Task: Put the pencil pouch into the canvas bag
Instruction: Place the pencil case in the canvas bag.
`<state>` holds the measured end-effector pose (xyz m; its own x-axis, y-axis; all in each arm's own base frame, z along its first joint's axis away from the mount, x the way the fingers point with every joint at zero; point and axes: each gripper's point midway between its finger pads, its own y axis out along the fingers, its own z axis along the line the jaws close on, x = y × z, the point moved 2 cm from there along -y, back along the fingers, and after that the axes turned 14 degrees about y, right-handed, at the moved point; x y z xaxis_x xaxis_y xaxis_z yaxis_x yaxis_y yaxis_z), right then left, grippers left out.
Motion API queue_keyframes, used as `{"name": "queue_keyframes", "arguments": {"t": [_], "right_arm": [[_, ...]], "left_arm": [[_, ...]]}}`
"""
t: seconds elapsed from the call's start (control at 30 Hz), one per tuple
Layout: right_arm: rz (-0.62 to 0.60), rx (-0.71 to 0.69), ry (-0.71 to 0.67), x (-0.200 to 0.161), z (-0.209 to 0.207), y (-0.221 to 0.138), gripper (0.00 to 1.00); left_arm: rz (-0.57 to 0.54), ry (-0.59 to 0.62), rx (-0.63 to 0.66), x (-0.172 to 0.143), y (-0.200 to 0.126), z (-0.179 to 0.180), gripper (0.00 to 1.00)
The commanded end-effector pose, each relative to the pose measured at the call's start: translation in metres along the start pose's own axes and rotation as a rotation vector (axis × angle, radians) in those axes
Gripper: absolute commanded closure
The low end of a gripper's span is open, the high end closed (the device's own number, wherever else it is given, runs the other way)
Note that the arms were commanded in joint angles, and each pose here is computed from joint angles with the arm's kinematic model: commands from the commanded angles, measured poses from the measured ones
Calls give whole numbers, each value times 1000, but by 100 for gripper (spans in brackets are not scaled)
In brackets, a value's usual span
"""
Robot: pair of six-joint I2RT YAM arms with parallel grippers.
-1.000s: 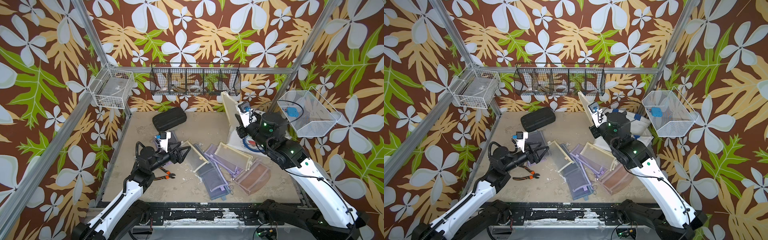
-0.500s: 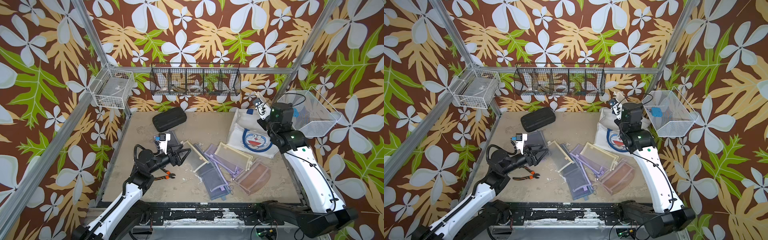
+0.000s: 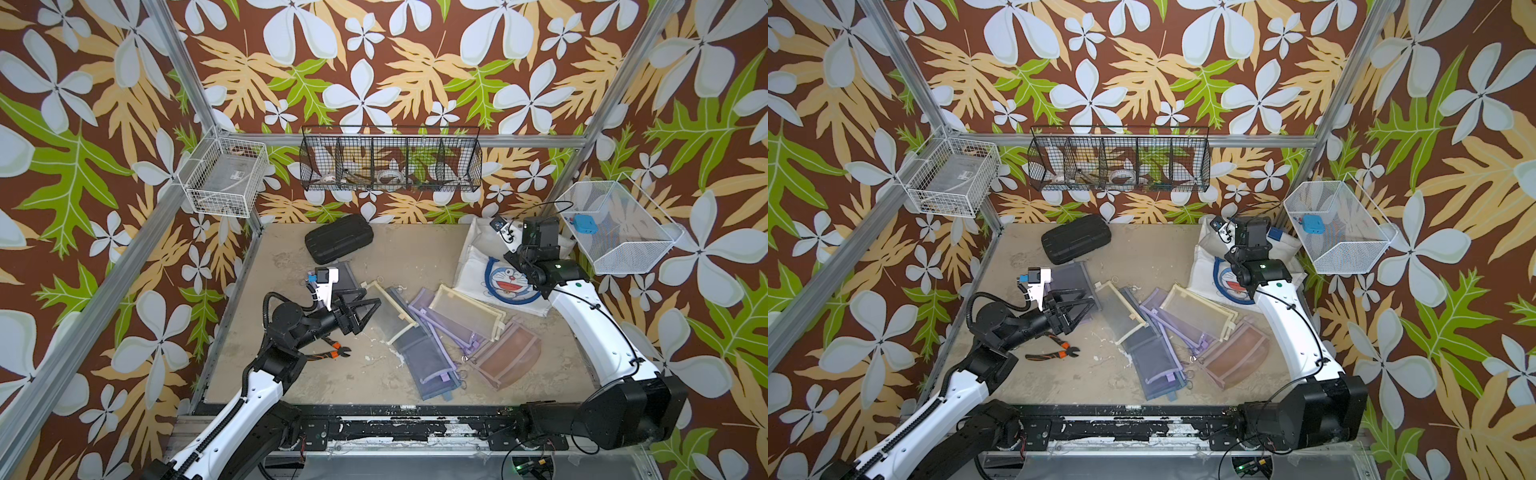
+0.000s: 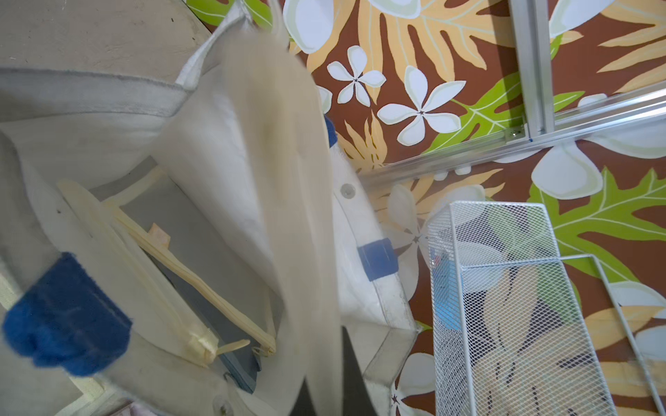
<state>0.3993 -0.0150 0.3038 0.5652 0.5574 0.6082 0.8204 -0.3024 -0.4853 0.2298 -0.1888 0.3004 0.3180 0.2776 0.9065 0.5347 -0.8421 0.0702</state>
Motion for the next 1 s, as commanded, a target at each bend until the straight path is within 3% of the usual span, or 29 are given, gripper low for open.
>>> {"name": "queue_keyframes", "arguments": {"t": [0.0,0.1,0.13,0.23,0.3,0.5,0.57,0.6,0.63,0.7,0.8,0.97], "right_arm": [[-26,-11,21,7,-3,2,88],[-14,-24,25,6,-6,5,79],[-16,-21,30,7,-6,5,70],[-21,-22,43,10,-7,4,62],[-46,-11,64,16,-11,-2,51],[-229,107,234,48,-21,-53,45],[-337,215,328,60,-17,-82,30],[-378,262,367,64,-14,-94,9],[-411,299,434,67,-13,-104,0],[-444,378,533,72,-4,-122,0],[-463,519,573,81,37,-148,0],[-383,730,661,87,118,-168,0]], "left_arm": [[-10,4,-12,4,1,-1,4],[-14,-5,-6,5,1,3,4],[-16,-9,-4,5,1,5,4],[-11,-23,4,4,3,10,4],[-3,-29,27,3,4,15,4],[145,-36,301,-18,6,64,7],[210,-35,419,-27,2,85,10],[232,-30,454,-30,1,91,11],[253,-25,493,-33,-1,98,10],[287,-19,548,-38,-4,108,11],[343,-22,624,-48,-8,122,11],[420,-114,599,-76,-5,127,11]]}}
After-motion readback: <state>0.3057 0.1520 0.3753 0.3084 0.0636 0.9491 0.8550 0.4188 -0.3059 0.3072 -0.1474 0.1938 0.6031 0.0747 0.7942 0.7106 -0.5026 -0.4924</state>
